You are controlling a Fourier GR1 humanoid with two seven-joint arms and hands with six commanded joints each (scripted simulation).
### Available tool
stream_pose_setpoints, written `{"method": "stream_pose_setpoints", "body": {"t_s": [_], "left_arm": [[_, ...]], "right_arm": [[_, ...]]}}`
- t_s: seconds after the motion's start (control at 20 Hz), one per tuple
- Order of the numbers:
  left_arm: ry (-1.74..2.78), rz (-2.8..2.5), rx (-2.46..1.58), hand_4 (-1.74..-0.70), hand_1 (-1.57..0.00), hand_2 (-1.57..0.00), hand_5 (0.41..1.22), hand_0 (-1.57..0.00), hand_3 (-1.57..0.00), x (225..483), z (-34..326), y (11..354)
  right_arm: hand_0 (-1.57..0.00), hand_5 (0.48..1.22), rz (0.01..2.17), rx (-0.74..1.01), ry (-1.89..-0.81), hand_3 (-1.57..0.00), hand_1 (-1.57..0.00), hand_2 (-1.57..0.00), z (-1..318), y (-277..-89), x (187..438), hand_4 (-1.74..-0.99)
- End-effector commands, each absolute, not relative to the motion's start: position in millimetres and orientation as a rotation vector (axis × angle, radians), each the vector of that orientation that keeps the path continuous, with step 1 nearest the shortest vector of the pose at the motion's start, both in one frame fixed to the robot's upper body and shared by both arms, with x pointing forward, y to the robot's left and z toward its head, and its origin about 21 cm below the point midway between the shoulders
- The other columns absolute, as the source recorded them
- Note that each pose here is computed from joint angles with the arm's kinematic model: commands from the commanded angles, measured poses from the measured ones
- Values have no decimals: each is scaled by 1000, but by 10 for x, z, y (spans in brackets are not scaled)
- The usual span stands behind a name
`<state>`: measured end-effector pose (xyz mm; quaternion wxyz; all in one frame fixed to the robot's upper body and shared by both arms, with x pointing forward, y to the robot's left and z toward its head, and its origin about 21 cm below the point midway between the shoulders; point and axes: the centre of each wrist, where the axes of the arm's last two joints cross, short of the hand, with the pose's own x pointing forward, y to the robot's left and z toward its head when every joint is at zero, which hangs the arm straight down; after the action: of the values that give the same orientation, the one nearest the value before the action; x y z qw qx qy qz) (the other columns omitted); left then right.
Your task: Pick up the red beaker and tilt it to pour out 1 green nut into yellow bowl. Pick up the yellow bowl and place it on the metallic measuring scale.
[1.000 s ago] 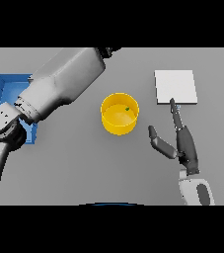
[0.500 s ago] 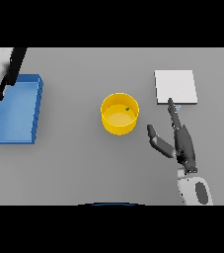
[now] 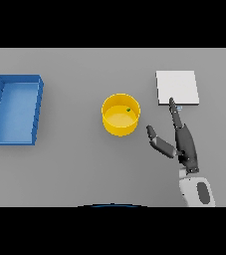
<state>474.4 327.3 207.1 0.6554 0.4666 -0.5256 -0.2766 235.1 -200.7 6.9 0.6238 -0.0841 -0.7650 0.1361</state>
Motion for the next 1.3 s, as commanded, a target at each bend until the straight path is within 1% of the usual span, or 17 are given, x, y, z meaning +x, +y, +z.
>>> {"method": "stream_pose_setpoints", "body": {"t_s": [0.0,0.1,0.15,0.2,0.25,0.45,0.55,0.6,0.7,0.8,0.85,1.0,1.05,1.1,1.15,1.2,1.25], "left_arm": [[-1175,-559,1031,-1741,-1571,-1571,1221,-1571,-1467,4720,1972,3305],[-1173,-470,978,-1741,-1571,-1571,1221,-1571,-1474,4644,1764,3389],[-1173,-430,957,-1741,-1571,-1571,1221,-1571,-1476,4614,1725,3412],[-1173,-404,957,-1741,-1571,-1571,1221,-1571,-1479,4572,1673,3443],[-1164,-375,952,-1741,-1571,-1571,1221,-1571,-1480,4532,1617,3439],[-1160,-284,896,-1741,-1571,-1571,1221,-1571,-1441,4248,1250,3427],[-1165,-244,888,-1741,-1571,-1571,1221,-1571,-1455,4133,1186,3399],[-1172,-227,882,-1741,-1571,-1571,1221,-1571,-1478,4060,1143,3394],[-1172,-209,849,-1741,-1571,-1571,1221,-1571,-1512,3950,1004,3297],[-1151,-175,825,-1741,-1571,-1571,1173,-1571,-1533,3856,931,3293],[-1143,-166,809,-1741,-1571,-1571,1151,-1571,-1541,3808,909,3261],[-1117,-186,821,-1741,-1571,-1571,1046,-1571,-1555,3702,843,3219],[-1110,-207,837,-1713,-1571,-1571,991,-1571,-1559,3659,809,3249],[-1104,-226,849,-1645,-1571,-1571,941,-1571,-1561,3640,810,3241],[-1099,-244,859,-1536,-1571,-1571,892,-1571,-1563,3598,797,3248],[-1092,-248,857,-1401,-1571,-1563,848,-1571,-1536,3583,798,3234],[-1088,-259,854,-1275,-1543,-1501,810,-1571,-1470,3555,813,3239]], "right_arm": [[1,651,316,-196,-1757,1,1,1,58,-1997,2349,-1047],[1,648,329,-238,-1753,1,1,1,77,-2001,2360,-1052],[1,648,342,-237,-1761,1,1,1,98,-1980,2357,-1054],[1,649,343,-240,-1769,1,1,1,105,-2017,2338,-1046],[1,650,350,-229,-1756,1,1,1,92,-1989,2335,-1041],[1,645,355,-235,-1751,1,1,1,61,-2028,2306,-1018],[1,646,348,-217,-1740,1,1,1,30,-2021,2308,-1015],[1,648,340,-204,-1759,1,1,1,52,-2039,2299,-1014],[1,648,343,-199,-1746,1,1,1,19,-2048,2296,-1004],[1,647,336,-196,-1752,1,1,1,21,-2025,2277,-1006],[1,650,333,-197,-1775,1,1,1,31,-2047,2286,-1012],[1,644,340,-211,-1752,1,1,1,42,-2049,2327,-1013],[1,638,339,-213,-1753,1,1,1,44,-2050,2308,-1017],[1,636,337,-223,-1740,1,1,1,13,-2075,2303,-1021],[1,636,339,-220,-1752,1,1,1,15,-2025,2316,-1021],[1,635,340,-219,-1765,1,1,1,-3,-2036,2282,-1017],[1,634,329,-220,-1758,1,1,1,3,-2055,2289,-1012]]}}
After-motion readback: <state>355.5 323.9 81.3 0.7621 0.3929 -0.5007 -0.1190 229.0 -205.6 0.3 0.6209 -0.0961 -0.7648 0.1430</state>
